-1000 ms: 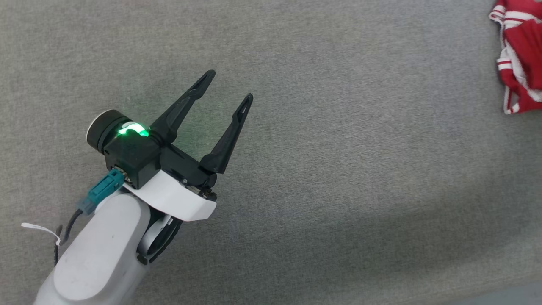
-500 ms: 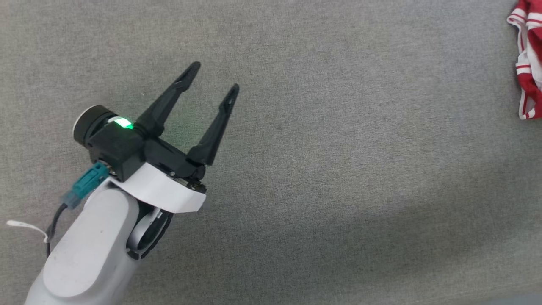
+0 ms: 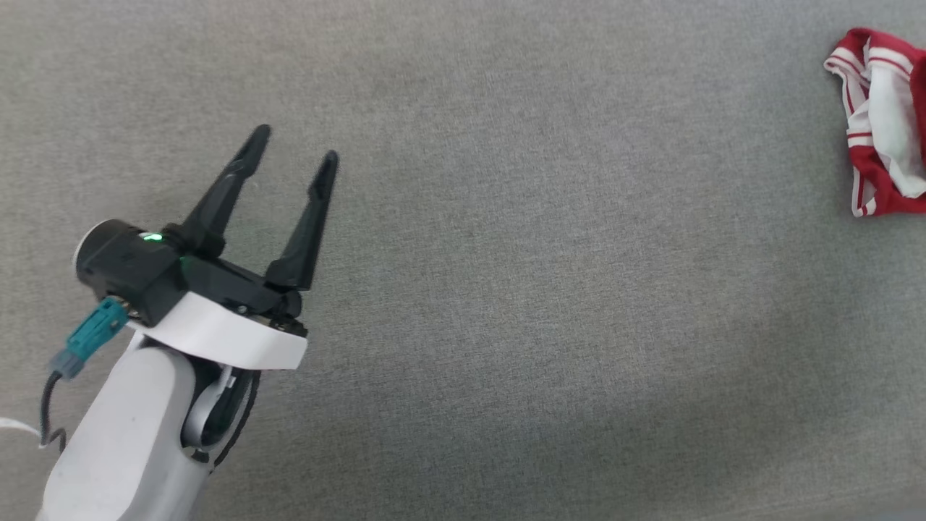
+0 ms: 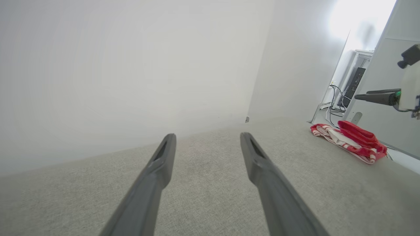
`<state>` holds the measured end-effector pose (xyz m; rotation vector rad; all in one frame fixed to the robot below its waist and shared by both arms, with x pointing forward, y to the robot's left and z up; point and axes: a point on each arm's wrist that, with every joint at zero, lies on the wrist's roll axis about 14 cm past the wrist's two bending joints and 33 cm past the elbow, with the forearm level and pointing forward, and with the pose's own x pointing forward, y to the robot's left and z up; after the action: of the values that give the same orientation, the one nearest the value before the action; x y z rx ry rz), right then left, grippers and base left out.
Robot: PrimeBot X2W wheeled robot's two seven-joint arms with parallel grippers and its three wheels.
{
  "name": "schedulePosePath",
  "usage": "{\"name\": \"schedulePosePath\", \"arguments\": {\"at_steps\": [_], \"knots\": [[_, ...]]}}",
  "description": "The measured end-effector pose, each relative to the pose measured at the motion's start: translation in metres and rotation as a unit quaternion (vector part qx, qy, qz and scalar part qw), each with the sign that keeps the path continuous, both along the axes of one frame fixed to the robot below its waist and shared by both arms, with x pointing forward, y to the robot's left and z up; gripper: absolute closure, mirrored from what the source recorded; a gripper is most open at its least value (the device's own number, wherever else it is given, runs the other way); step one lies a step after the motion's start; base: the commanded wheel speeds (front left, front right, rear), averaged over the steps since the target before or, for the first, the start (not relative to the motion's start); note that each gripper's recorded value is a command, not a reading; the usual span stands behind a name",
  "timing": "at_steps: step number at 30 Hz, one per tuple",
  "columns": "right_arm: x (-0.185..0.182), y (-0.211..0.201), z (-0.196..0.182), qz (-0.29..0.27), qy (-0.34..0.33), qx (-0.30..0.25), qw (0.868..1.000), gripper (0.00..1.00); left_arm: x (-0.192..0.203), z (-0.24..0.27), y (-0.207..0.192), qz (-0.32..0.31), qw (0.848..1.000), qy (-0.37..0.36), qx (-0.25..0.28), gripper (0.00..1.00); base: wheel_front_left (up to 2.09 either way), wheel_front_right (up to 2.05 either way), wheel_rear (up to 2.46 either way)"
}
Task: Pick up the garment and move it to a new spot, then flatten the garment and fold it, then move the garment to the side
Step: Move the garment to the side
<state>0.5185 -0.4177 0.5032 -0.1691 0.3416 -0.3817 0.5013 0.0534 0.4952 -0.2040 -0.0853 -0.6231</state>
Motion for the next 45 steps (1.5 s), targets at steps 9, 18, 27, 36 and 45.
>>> {"name": "schedulePosePath", "arguments": {"at_steps": [9, 18, 27, 36, 45], "knots": [[-0.003, 0.062, 0.0, 0.067, -0.069, 0.056, 0.994, 0.0, -0.012, 0.023, 0.044, 0.073, 0.997, -0.018, 0.001, 0.0, 0.0, 0.0, 0.0], [-0.02, 0.117, 0.001, 0.128, -0.121, 0.089, 0.98, 0.0, -0.034, 0.032, 0.101, 0.166, 0.986, -0.024, 0.013, 0.0, 0.0, 0.0, 0.0], [-0.044, 0.161, 0.009, 0.188, -0.162, 0.102, 0.963, 0.0, -0.074, 0.037, 0.151, 0.243, 0.97, -0.023, 0.023, 0.0, 0.0, 0.0, 0.0], [-0.08, 0.191, 0.011, 0.213, -0.188, 0.127, 0.95, 0.0, -0.125, 0.039, 0.186, 0.298, 0.954, -0.018, 0.034, 0.0, 0.0, 0.0, 0.0], [-0.116, 0.213, 0.005, 0.22, -0.197, 0.155, 0.943, 0.0, -0.167, 0.036, 0.204, 0.333, 0.943, -0.01, 0.027, 0.0, 0.0, 0.0, 0.0]]}}
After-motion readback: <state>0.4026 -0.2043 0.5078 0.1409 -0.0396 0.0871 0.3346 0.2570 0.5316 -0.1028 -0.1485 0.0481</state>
